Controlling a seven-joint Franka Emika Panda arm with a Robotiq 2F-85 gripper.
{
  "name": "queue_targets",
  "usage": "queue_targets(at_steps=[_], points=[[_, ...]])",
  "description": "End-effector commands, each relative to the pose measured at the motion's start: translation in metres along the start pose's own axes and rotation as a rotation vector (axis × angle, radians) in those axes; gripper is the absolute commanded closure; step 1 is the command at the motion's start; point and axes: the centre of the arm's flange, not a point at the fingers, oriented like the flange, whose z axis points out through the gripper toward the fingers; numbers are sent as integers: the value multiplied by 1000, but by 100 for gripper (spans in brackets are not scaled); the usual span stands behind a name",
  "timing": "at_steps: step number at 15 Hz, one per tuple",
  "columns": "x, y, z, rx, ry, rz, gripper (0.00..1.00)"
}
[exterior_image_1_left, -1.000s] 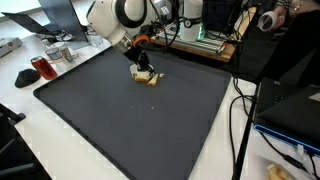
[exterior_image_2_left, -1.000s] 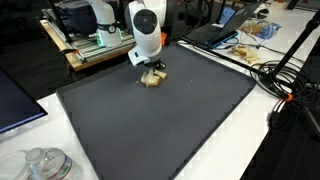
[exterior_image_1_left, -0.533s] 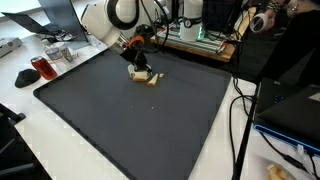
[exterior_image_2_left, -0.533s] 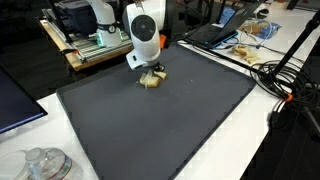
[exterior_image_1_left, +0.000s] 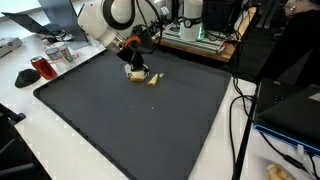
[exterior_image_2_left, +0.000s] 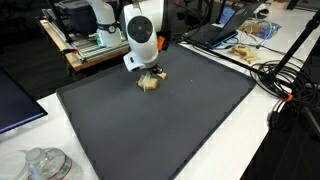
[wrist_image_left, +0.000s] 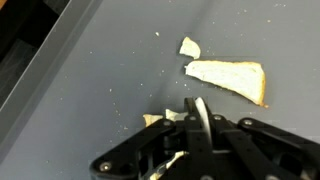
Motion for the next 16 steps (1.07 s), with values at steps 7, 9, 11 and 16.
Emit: queue_targets(at_steps=[7,9,11,16], points=[[24,-13,3,-20,-33,-12,99],[29,-15,4,-30,-50,-16,99],[36,-16,7,-33,-65,-3,99],[51,-11,6,-33,-94,26,99]])
